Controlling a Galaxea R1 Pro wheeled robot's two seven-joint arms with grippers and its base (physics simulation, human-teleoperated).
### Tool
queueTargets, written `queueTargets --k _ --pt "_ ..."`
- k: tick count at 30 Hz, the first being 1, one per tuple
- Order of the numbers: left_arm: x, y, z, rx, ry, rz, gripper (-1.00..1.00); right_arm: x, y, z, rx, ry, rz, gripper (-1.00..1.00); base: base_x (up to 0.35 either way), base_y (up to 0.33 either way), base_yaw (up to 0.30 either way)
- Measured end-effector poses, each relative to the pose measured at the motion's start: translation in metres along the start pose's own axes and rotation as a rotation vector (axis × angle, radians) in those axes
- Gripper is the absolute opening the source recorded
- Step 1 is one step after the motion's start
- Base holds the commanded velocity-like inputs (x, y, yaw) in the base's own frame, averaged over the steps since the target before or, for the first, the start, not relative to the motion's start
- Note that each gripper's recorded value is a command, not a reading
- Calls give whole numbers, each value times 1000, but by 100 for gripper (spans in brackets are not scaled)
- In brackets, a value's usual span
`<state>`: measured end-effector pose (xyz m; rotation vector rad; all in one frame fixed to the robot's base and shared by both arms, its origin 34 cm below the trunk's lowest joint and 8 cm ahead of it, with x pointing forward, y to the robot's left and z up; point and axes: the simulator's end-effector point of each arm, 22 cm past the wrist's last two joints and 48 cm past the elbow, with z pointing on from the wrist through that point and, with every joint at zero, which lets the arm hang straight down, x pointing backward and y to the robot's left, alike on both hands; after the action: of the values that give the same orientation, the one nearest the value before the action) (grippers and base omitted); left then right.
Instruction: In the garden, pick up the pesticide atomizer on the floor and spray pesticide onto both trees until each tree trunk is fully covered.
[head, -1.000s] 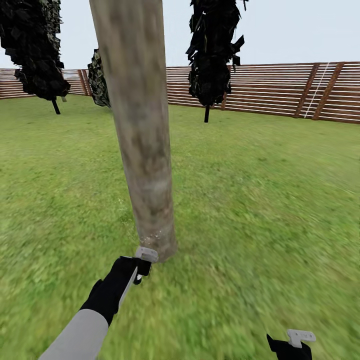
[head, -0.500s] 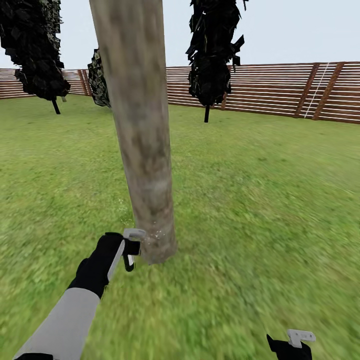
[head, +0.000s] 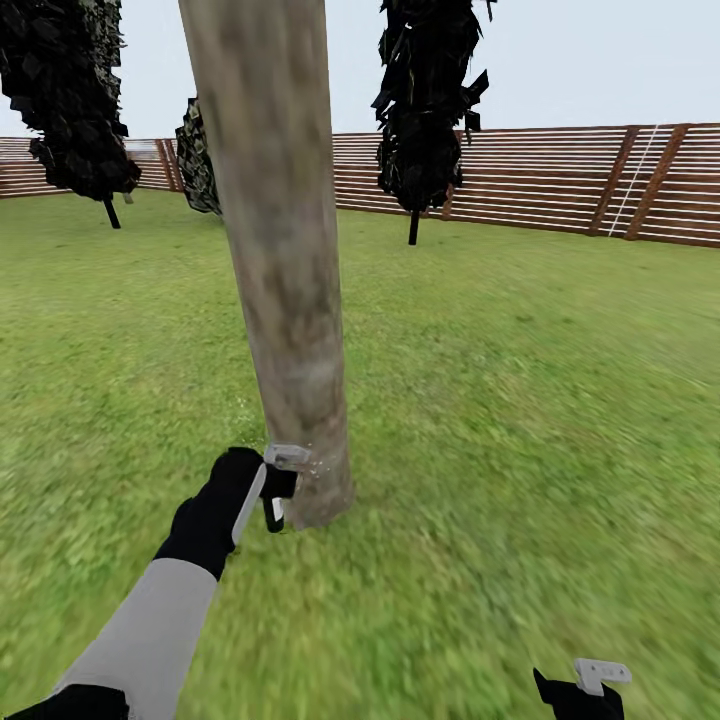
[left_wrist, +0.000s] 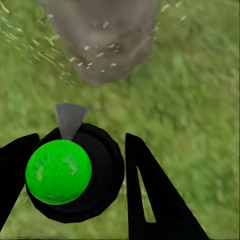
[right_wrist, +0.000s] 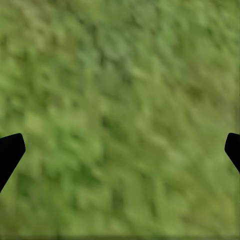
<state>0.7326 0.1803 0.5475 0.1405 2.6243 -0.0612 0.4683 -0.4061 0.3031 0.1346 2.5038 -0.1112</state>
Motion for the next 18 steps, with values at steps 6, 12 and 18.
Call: queueTargets --k 6,12,18 --pt "-7 43 -4 -7 -13 -67 -100 0 0 0 1 0 0 100 0 0 0" --pt "-22 -28 -9 84 -31 -3 -100 0 0 0 0 0 0 100 0 0 0" --pt "-30 -3 -11 39 -39 -4 -100 0 0 0 1 0 0 100 0 0 0"
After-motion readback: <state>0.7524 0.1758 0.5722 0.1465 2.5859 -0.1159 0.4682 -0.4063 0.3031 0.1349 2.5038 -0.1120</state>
